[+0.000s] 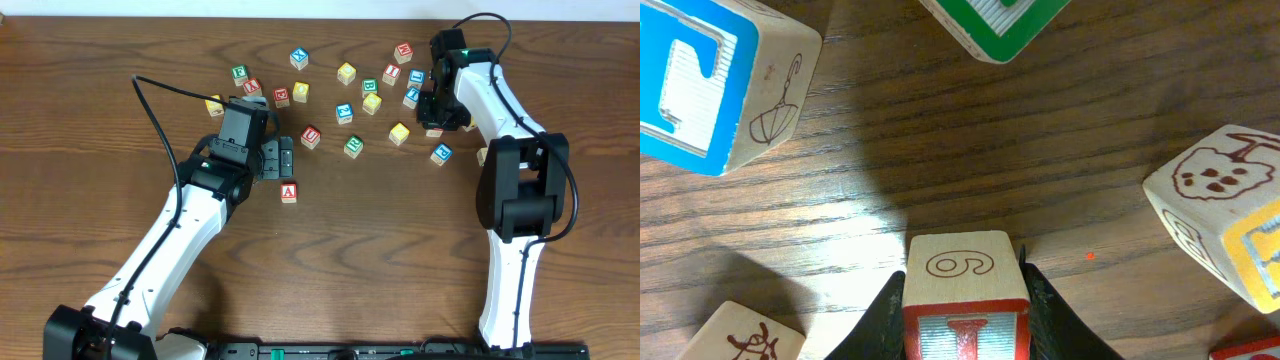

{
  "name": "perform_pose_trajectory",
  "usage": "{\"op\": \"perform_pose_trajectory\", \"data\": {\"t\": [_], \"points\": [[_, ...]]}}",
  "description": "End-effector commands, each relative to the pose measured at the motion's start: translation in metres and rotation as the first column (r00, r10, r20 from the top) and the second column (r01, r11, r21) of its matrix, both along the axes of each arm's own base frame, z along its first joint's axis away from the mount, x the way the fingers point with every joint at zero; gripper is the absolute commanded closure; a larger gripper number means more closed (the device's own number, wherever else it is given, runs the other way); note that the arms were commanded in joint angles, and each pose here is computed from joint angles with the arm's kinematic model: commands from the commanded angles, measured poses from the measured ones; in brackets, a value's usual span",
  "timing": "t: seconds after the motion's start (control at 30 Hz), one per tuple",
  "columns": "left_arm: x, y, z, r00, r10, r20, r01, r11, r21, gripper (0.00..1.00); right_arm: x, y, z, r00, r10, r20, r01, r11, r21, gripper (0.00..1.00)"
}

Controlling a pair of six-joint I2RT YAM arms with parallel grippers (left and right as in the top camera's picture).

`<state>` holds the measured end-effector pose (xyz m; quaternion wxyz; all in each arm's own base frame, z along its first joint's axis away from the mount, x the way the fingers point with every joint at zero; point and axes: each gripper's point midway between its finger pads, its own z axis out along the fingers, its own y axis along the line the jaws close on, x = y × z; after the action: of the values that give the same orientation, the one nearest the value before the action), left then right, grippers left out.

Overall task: Spell out AI2
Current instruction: 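Hold the I block in the right gripper near the block cluster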

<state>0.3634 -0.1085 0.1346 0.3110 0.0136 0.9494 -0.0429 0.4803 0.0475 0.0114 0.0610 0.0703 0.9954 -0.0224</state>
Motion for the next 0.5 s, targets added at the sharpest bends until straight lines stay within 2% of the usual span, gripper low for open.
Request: {"op": "perform_pose_trajectory", "data": {"t": [0.0,0.47], "points": [[0.0052,0.0010,0.0131,0.999,0.003,0.035,-0.003,1.000,-0.003,0.03,-0.0020,0.0044,-0.0022,1.000,0.001,-0.005,-0.001,1.000,0.000,0.82],[0.0056,0.0008,0.0134,0.999,0.003,0.037,-0.003,1.000,-0.004,0.03,-0.0034,0.0042,0.0036,1.000,0.017,-0.015,-0.017,1.000,-0.004,0.84]]}}
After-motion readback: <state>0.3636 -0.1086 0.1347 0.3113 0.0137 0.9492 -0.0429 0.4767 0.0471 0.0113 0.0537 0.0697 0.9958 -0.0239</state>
